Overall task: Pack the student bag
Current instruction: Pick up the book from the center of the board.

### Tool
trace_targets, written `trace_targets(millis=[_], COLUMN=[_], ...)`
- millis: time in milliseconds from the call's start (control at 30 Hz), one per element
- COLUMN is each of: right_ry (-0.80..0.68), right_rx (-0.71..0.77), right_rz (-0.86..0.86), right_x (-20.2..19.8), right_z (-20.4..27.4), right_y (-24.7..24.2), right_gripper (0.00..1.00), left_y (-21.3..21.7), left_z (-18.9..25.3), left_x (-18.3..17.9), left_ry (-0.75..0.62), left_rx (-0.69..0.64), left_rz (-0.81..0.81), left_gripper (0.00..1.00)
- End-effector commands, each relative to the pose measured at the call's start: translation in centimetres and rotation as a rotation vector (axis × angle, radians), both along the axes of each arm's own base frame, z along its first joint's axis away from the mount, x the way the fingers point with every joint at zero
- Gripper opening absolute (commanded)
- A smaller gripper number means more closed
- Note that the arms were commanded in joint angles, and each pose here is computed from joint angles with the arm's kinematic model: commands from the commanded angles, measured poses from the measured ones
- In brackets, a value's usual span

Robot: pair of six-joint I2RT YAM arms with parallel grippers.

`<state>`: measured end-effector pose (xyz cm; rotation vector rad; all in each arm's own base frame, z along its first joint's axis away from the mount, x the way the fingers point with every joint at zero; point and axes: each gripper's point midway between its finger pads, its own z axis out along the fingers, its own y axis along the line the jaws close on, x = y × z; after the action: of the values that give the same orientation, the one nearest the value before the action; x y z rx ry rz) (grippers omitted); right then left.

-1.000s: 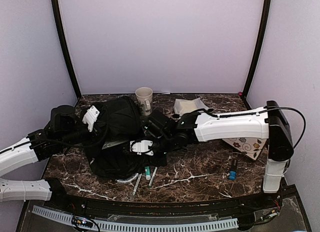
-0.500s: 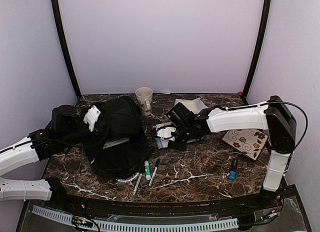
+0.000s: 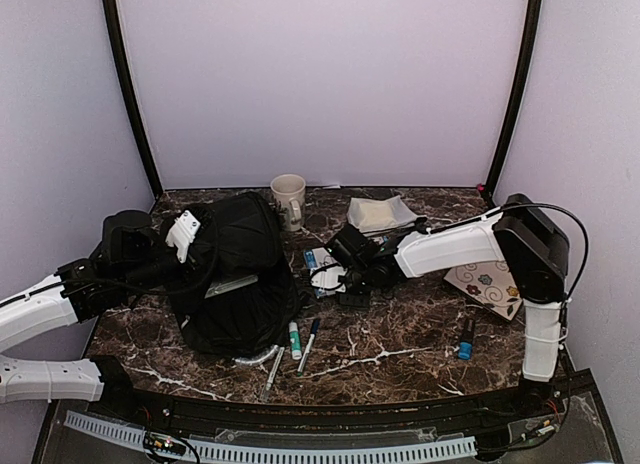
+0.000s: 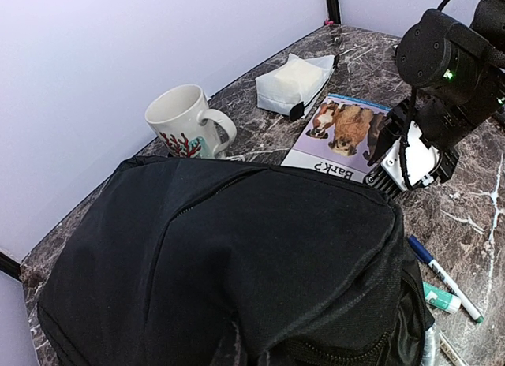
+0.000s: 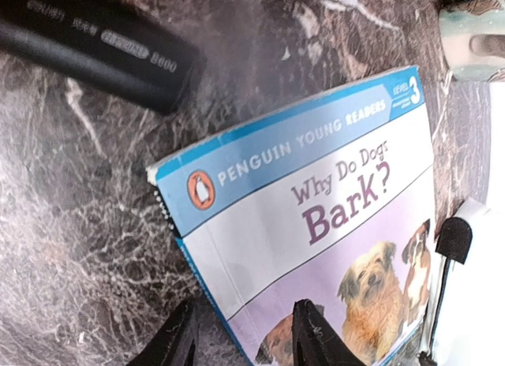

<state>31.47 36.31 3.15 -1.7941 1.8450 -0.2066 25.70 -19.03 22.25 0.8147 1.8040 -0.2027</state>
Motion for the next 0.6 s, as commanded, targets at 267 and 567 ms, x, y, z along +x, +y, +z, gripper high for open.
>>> trace_targets(millis=[267,567], right_ry=[-0.109,-0.266], right_rx=[-0.079,-0.148], right_rz=[0.03,0.04], right_x=[1.2,2.4], right_z=[-2.4,-3.3], right_y=[-0.3,-0.8], right_gripper=[0.38,0.27], left_y=[0.1,0.2], left_z=[2.7,2.8], left_x=[0.6,0.6], left_ry=[-0.085,-0.091], left_rx=[-0.068,-0.066], left_rz=[0.025,0.029], left_gripper=[0.0,0.0])
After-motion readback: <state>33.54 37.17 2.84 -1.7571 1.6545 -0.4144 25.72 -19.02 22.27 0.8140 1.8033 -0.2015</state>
